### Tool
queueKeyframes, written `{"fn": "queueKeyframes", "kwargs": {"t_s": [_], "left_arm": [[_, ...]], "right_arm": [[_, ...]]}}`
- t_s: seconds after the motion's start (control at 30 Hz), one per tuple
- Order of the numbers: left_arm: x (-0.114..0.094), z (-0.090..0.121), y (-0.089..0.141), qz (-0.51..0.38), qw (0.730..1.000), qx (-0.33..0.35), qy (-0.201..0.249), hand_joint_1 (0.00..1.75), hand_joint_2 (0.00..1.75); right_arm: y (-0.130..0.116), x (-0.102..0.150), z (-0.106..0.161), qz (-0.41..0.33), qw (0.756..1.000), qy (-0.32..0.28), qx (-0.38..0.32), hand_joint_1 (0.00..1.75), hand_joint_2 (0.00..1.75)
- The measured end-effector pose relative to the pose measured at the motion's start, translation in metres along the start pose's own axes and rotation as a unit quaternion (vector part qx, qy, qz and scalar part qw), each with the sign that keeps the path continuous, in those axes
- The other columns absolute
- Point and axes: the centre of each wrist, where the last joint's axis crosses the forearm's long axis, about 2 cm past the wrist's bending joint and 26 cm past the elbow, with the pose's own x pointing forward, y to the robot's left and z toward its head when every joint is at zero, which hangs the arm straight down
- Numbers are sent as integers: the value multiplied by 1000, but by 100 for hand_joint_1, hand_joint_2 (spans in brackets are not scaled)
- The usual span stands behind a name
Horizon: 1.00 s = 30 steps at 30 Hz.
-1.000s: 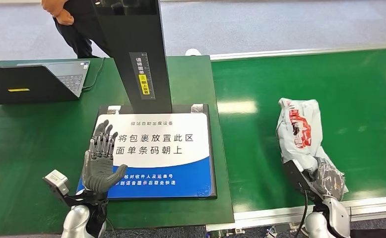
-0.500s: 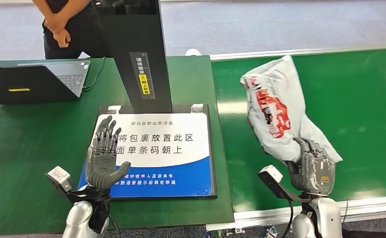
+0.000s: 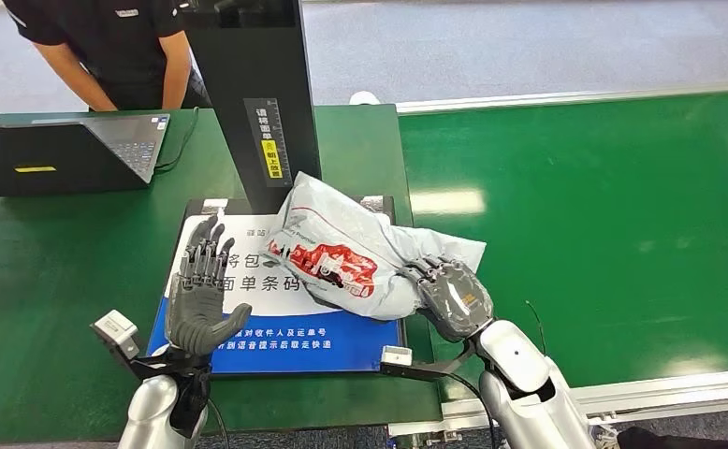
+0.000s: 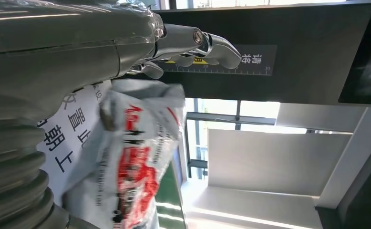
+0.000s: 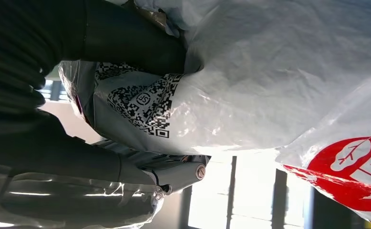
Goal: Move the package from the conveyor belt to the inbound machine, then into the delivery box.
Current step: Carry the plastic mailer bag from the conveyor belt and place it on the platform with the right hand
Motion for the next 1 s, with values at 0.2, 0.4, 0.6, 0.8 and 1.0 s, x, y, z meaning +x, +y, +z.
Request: {"fn": "queueKeyframes", "kwargs": {"t_s": [0.2,0.4,0.6,0.8,1.0], "left_arm": [[0,-6,1,-3,1000,-5,-4,0,175],[1,-7,3,-4,1000,-4,-4,0,175],[0,-6,2,2,1000,-11,-3,0,175],[0,-6,0,2,1000,-13,-3,0,175],[0,-5,1,-1,1000,-10,-2,0,175]], "right_arm": [[10,10,-23,-18,996,-86,32,175,175],[16,18,-43,-8,988,-135,69,89,175],[21,2,-61,25,988,-139,63,0,175],[28,-11,-66,44,989,-137,16,0,175],[31,-9,-72,48,991,-124,-5,0,175]]}}
